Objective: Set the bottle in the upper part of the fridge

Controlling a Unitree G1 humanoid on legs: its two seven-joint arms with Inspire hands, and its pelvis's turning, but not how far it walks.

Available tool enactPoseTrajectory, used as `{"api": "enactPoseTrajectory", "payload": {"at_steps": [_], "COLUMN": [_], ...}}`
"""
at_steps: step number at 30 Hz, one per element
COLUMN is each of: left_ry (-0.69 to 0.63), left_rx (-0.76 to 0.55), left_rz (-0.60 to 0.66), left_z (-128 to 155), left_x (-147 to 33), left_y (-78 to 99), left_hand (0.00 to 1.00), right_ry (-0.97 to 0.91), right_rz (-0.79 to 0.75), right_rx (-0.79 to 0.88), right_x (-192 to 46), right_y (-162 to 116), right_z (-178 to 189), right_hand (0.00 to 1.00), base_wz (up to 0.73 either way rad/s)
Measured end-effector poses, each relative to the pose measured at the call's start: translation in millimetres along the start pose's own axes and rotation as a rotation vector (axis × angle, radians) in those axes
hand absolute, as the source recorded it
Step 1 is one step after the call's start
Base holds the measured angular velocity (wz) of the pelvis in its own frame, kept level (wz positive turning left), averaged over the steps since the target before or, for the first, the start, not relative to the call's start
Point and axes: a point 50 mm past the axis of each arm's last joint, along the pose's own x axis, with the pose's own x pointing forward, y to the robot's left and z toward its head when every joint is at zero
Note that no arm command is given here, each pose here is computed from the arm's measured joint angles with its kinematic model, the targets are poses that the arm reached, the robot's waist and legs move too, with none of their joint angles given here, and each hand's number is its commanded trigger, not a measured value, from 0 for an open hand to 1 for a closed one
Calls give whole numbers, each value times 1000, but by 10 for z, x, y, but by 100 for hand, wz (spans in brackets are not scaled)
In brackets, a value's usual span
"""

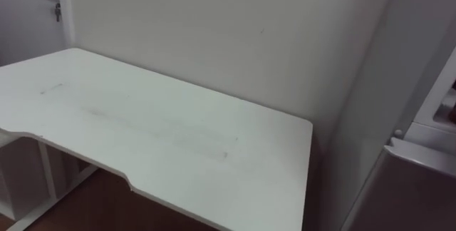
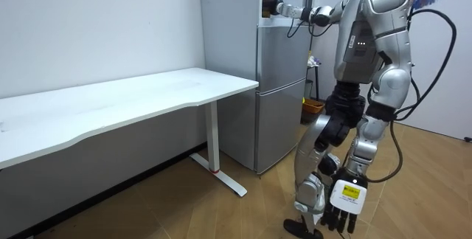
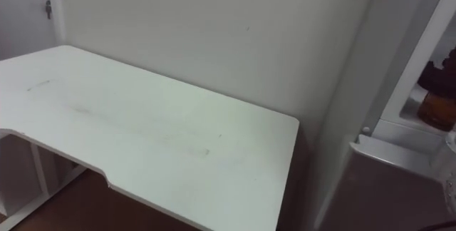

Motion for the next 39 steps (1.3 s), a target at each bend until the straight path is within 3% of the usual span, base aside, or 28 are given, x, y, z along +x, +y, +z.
{"api": "enactPoseTrajectory", "payload": {"at_steps": [32, 39], "left_ry": [-6, -9], "left_rx": [-38, -47], "left_rz": [1, -9], "left_z": [-22, -4], "left_x": [-17, -16], "left_y": [-24, -87], "left_hand": [0, 0], "right_ry": [40, -13], "right_rz": [80, 170], "right_rx": [25, 58], "right_x": [3, -132], "right_y": [21, 101], "right_z": [-50, 8], "right_hand": [0, 0], "base_wz": [-1, -3]}}
